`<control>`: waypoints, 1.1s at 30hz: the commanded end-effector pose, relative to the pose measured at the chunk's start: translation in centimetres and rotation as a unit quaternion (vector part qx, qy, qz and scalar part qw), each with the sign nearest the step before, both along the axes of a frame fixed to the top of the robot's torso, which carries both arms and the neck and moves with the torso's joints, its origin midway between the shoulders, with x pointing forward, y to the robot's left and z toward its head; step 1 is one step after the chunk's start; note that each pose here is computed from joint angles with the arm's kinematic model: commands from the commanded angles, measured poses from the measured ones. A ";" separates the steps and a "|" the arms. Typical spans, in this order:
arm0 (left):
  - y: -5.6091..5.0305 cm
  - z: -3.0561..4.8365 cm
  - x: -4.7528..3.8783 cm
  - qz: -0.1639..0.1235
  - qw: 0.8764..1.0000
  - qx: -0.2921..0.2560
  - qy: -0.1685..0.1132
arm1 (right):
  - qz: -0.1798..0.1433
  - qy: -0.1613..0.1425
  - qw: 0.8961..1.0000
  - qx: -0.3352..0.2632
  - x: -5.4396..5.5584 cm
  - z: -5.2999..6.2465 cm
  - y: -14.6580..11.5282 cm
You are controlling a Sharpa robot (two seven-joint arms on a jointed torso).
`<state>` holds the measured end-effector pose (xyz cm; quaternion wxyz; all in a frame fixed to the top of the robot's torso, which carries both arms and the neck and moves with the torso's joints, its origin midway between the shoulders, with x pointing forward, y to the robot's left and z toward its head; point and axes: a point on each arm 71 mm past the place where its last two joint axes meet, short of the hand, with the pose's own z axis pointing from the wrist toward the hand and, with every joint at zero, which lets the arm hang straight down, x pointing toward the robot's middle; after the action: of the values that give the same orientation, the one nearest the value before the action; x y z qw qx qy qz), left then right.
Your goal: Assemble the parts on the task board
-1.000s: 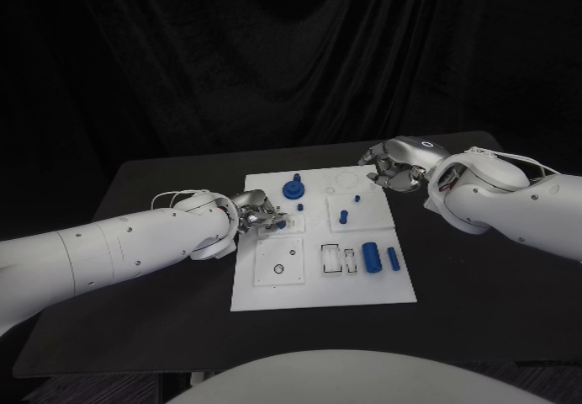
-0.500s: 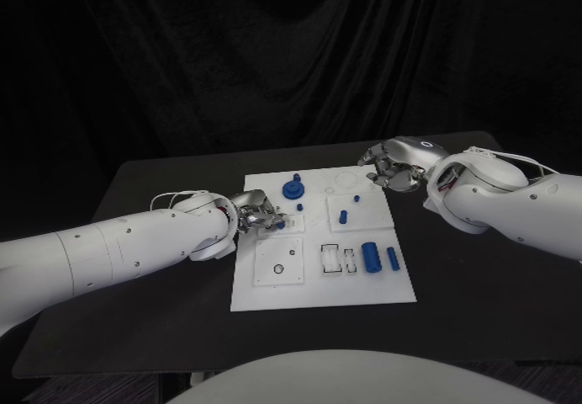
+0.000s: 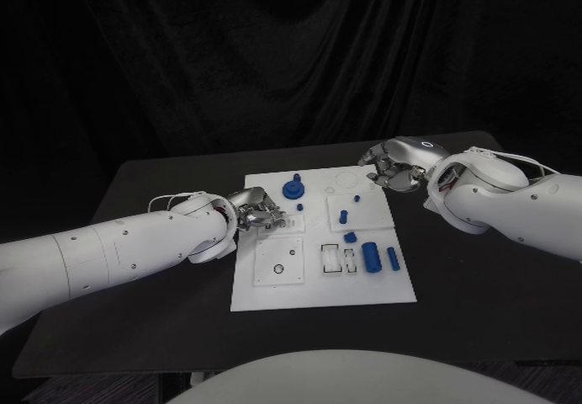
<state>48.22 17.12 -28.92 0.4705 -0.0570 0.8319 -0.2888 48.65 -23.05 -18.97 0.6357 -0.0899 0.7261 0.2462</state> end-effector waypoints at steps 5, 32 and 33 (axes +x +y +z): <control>0.0 0.38 -0.02 0.002 0.999 -0.020 -0.027 | -0.007 0.002 1.000 -0.003 0.0 -0.1 -0.1; 2.8 2.95 -3.67 -0.060 0.979 -0.126 -0.146 | 0.015 -0.052 0.998 0.042 -4.1 0.9 -0.6; 3.0 2.95 -3.79 -0.060 0.979 -0.126 -0.146 | 0.014 -0.049 0.998 0.040 -4.4 0.7 -0.6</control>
<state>44.75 20.48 -26.54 0.5442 -0.0380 0.7385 -0.3963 44.53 -23.68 -18.27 0.6553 -0.0851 0.6920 0.2905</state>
